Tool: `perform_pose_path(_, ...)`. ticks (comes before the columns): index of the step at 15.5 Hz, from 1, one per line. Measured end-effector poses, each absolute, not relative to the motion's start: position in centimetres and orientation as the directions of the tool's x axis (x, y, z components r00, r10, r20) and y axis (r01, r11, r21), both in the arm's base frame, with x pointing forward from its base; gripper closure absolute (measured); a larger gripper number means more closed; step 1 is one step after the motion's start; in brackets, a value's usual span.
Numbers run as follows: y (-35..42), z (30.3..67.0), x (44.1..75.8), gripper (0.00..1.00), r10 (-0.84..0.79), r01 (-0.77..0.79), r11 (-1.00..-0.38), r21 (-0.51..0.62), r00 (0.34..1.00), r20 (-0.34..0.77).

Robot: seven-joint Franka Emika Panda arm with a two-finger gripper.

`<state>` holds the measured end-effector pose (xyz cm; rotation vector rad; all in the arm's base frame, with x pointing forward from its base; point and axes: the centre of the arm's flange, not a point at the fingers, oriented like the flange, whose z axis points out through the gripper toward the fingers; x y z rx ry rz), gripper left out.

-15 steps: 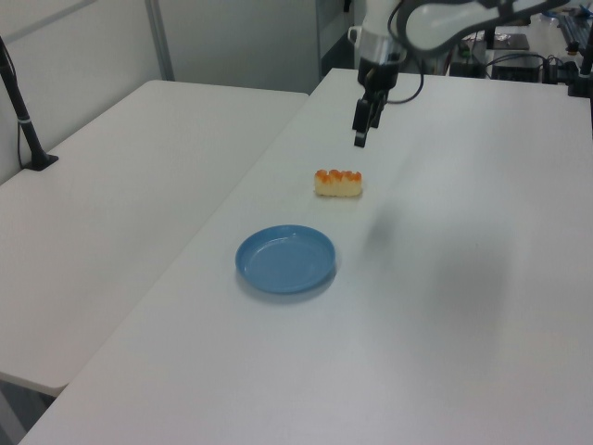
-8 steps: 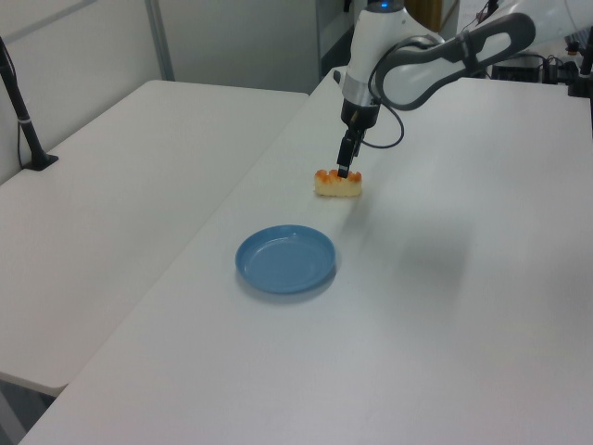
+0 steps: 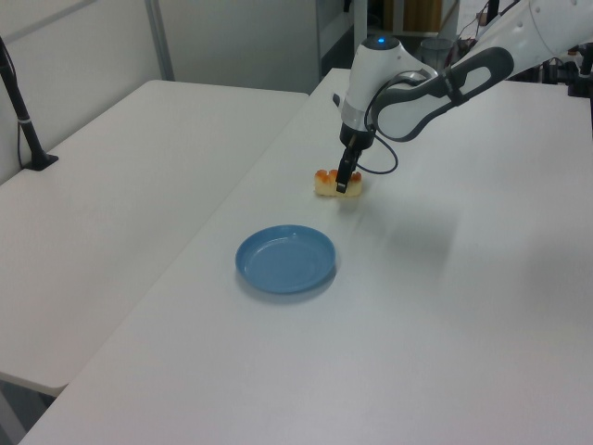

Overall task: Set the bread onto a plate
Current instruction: 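Close the gripper around the bread roll, then lift the bread roll and carry it over the blue plate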

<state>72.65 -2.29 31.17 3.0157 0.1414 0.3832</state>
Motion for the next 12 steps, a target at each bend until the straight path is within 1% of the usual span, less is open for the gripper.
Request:
perform_pose_path(1, -2.1, 30.8, 72.7, 0.06, 0.107, 0.082, -0.991, 0.109, 0.964, 0.243)
perform_pose_path(3, -1.3, 30.5, 72.9, 0.23, 0.115, 0.09, -0.99, 0.109, 0.964, 0.242)
perform_pose_path(4, -0.8, 30.6, 73.0, 0.35, 0.114, 0.09, -0.99, 0.108, 0.962, 0.247)
perform_pose_path(5, -0.2, 30.9, 73.2, 0.38, 0.11, 0.085, -0.991, 0.105, 0.961, 0.255)
perform_pose_path(9, 1.5, 32.9, 73.9, 0.42, 0.096, 0.07, -0.993, 0.097, 0.95, 0.296)
perform_pose_path(12, 4.2, 35.6, 74.3, 0.42, 0.081, 0.058, -0.995, 0.079, 0.936, 0.342)
